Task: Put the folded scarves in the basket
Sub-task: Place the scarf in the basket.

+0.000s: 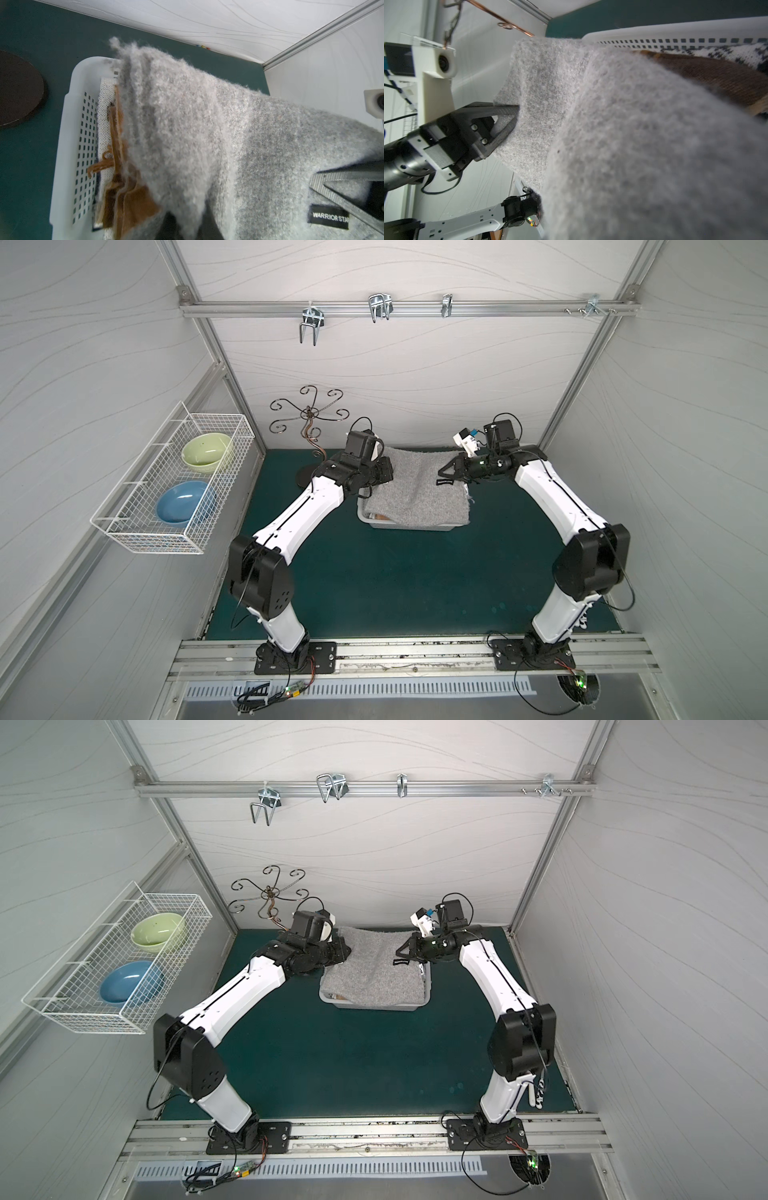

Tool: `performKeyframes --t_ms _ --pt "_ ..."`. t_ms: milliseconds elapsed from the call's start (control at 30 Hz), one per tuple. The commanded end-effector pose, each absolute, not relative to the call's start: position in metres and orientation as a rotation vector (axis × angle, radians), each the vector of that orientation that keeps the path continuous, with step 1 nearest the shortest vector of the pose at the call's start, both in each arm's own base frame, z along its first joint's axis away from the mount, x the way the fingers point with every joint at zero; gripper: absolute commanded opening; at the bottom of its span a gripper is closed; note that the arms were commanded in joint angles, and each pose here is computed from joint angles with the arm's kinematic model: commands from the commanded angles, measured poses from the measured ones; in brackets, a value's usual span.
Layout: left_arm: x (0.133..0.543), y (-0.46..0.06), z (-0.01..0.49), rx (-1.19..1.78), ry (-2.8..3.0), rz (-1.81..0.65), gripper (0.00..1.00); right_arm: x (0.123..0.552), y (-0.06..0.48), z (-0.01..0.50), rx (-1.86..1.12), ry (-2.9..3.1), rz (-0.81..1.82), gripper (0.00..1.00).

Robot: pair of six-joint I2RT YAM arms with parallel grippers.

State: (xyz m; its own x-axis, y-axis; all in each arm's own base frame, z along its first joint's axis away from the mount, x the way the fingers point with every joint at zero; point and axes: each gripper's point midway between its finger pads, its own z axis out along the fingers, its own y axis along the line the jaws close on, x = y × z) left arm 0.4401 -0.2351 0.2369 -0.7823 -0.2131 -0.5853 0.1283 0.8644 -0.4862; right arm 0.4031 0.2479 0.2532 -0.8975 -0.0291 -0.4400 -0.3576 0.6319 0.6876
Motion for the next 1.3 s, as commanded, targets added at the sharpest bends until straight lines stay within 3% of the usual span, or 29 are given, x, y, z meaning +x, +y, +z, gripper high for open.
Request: performKeyframes --t_ms 0,300,600,800,1067,1100,1133,1167,1267 --pt "0.469 -0.24 0.249 -0.035 2.302 -0.699 0.0 0.432 0.248 0.249 -0.319 2.437 1.124 0.1" --pt "0.495 -0.218 0.197 -0.117 2.37 -0.68 0.0 0.465 0.224 0.172 -0.164 2.564 1.126 0.15" --pt "0.495 -0.199 0.163 -0.187 2.384 -0.726 0.0 0.47 0.212 0.155 -0.13 2.562 1.14 0.41" --pt "0.492 -0.194 0.164 -0.203 2.373 -0.709 0.28 0.464 0.209 0.164 -0.14 2.553 1.131 0.45" --pt "0.485 -0.188 0.181 -0.182 2.369 -0.673 0.34 0.455 0.195 0.19 -0.137 2.505 1.098 0.53" --pt "0.483 -0.188 0.182 -0.173 2.371 -0.669 0.34 0.454 0.193 0.192 -0.132 2.502 1.096 0.57" --pt "0.482 -0.187 0.184 -0.164 2.373 -0.666 0.35 0.454 0.19 0.194 -0.127 2.5 1.092 0.91" --pt "0.481 -0.185 0.185 -0.166 2.379 -0.664 0.35 0.454 0.186 0.196 -0.119 2.496 1.085 0.99" --pt "0.478 -0.181 0.192 -0.173 2.363 -0.653 0.36 0.452 0.178 0.203 -0.106 2.473 1.094 0.96"
